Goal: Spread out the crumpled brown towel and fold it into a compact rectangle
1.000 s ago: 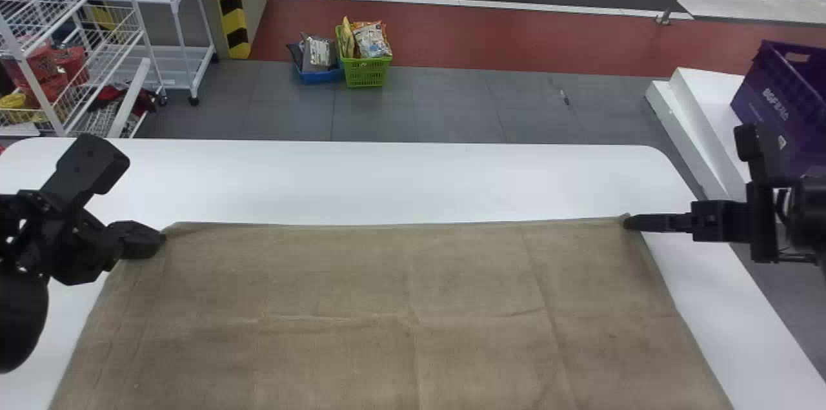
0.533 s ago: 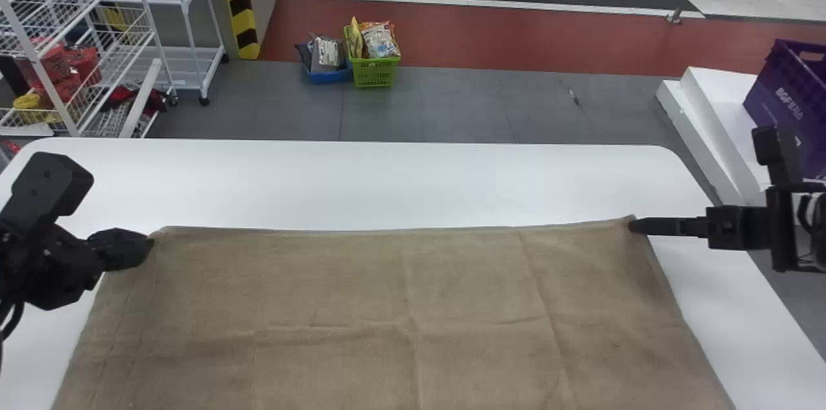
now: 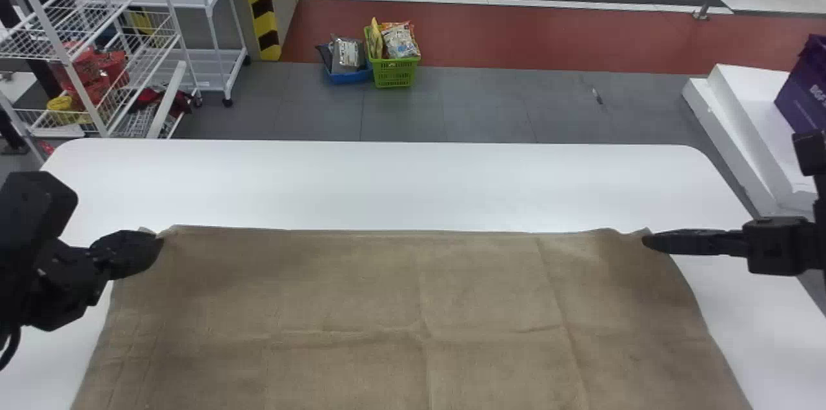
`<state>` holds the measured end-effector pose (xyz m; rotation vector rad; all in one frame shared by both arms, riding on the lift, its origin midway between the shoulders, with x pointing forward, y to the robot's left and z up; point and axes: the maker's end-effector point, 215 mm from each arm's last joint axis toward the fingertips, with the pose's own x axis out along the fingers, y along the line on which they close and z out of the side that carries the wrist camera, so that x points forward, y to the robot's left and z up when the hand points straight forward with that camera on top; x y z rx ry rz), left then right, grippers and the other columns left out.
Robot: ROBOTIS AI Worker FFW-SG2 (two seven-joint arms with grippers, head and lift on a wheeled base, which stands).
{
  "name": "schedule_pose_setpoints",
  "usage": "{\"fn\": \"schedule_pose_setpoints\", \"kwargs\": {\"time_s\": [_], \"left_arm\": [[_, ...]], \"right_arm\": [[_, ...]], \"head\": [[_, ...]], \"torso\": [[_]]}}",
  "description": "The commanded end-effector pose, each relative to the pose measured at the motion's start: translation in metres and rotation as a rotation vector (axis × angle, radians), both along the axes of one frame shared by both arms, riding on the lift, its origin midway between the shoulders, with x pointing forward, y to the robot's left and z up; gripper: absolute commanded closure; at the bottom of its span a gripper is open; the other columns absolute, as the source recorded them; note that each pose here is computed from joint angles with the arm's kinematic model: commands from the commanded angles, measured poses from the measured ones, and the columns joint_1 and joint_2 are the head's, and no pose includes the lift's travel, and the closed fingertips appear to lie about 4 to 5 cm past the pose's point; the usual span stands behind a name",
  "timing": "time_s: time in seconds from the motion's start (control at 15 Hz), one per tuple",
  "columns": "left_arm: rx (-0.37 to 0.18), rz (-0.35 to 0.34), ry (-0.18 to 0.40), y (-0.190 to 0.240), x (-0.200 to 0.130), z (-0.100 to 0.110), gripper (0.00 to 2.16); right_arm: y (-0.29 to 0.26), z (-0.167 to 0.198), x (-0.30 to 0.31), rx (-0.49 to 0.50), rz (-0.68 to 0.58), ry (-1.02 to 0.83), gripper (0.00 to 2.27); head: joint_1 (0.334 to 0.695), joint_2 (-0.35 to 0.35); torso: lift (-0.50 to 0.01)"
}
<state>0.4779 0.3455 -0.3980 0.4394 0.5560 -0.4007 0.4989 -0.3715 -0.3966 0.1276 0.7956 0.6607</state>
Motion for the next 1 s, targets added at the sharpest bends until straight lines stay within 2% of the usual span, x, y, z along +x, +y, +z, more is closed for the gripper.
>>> {"fn": "schedule_pose_setpoints", "kwargs": {"time_s": [0.0,0.47,0.93], "left_arm": [[0.000,-0.016,-0.031,0.002,-0.013,0.006,1.30],[-0.004,-0.008,-0.050,0.019,-0.048,0.010,1.30],[0.024,-0.083,-0.077,0.015,-0.084,0.009,1.30]], "right_arm": [[0.002,0.006,-0.010,-0.006,0.032,-0.017,1.24],[-0.043,0.026,-0.029,-0.117,0.043,-0.106,1.24],[-0.019,0.017,-0.082,-0.201,0.151,-0.117,1.24]], "head": [[0.695,-0.034],[0.695,-0.048],[0.695,-0.058]], "torso": [[-0.127],[-0.127],[-0.127]]}}
